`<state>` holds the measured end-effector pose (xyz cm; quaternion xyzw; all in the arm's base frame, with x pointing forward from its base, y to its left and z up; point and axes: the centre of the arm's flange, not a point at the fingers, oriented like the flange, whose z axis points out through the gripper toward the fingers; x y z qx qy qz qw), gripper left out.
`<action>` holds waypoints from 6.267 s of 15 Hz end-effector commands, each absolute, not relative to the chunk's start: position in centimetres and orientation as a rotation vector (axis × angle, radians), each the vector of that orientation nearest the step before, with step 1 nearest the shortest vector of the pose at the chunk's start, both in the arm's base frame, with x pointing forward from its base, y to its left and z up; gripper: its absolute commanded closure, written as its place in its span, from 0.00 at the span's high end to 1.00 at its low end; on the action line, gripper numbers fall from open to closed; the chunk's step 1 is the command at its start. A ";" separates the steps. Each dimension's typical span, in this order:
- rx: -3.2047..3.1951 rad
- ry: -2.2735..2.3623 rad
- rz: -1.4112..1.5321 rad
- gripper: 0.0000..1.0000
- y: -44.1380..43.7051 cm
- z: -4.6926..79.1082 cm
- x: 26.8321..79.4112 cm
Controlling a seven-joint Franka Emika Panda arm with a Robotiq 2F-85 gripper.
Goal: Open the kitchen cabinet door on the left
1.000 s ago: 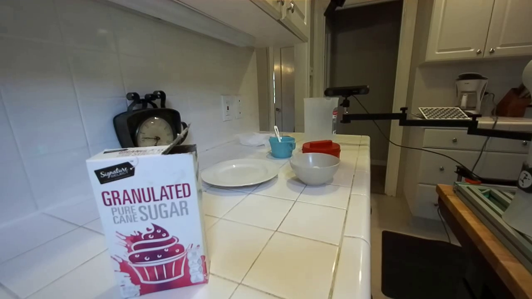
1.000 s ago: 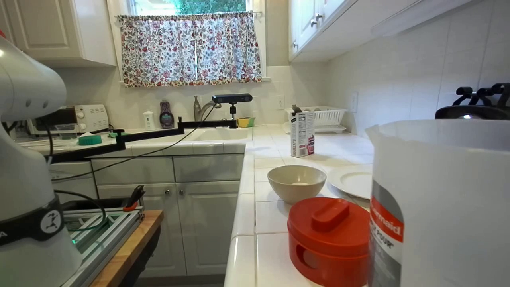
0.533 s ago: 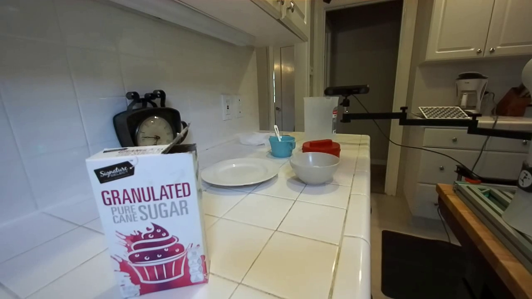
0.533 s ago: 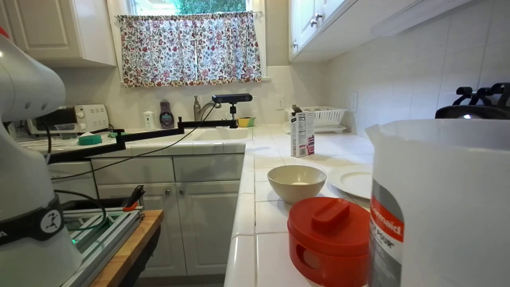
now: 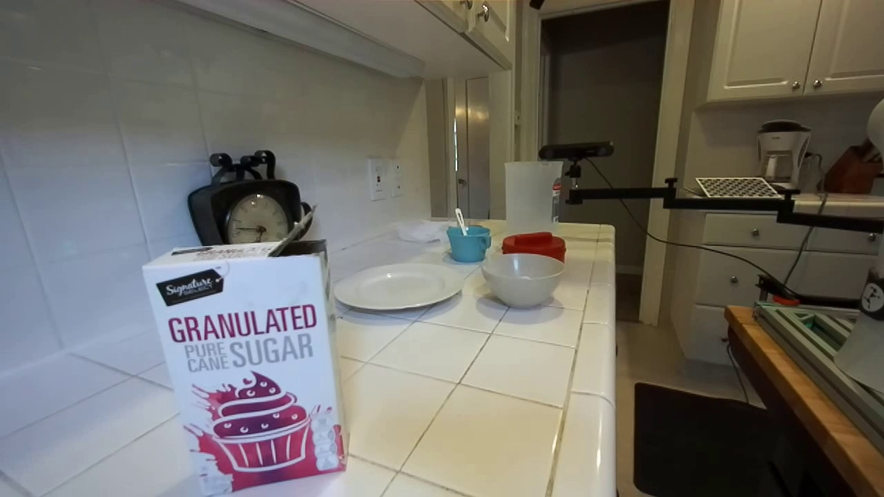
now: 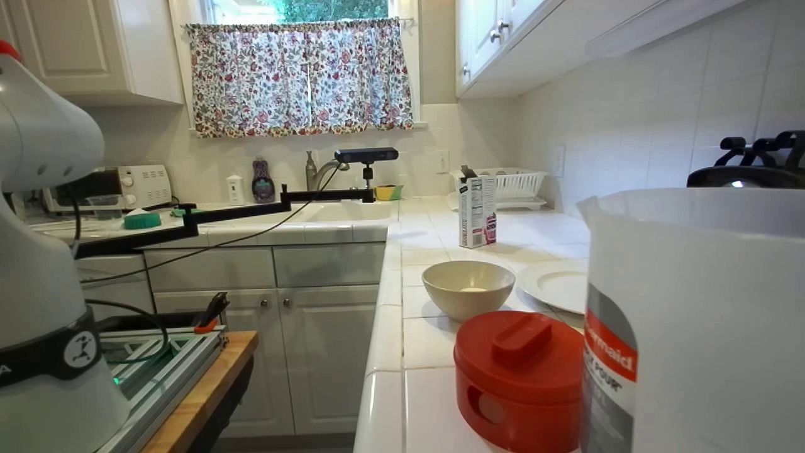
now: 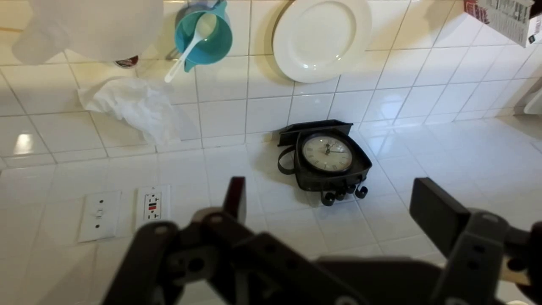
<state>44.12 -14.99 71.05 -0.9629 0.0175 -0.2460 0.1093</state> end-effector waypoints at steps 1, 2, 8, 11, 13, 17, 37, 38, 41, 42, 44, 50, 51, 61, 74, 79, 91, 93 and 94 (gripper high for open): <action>-2.812 -0.005 -0.723 1.00 -15.2 71.2 44.6; -2.791 -0.017 -0.743 1.00 -15.8 71.8 44.7; -2.717 -0.111 -0.840 1.00 -19.9 75.0 44.6; -2.703 -0.148 -0.845 1.00 -21.1 75.7 44.8; -2.703 -0.182 -0.869 1.00 -21.7 75.6 45.6; -2.668 -0.309 -0.951 1.00 -22.9 75.4 48.2; -2.642 -0.496 -1.012 1.00 -23.3 73.0 50.6; -2.633 -0.510 -1.028 1.00 -23.4 73.0 50.6; -2.610 -0.536 -1.058 1.00 -23.7 73.0 50.9; -2.610 -0.546 -1.066 1.00 -23.8 72.9 50.9; -2.593 -0.584 -1.087 1.00 -24.1 72.8 51.1; -2.510 -0.687 -1.145 1.00 -24.3 72.4 52.3; -2.502 -0.697 -1.151 1.00 -24.2 72.2 52.5; -2.487 -0.760 -1.170 1.00 -25.0 72.1 53.1; -2.452 -0.845 -1.190 0.76 -25.2 71.4 54.2; -2.435 -0.856 -1.195 0.58 -25.2 71.7 53.7; -2.452 -0.875 -1.198 0.21 -25.4 71.5 52.6; -2.453 -0.885 -1.197 0.25 -25.2 71.5 52.1; -2.454 -0.890 -1.198 0.25 -25.1 71.5 51.8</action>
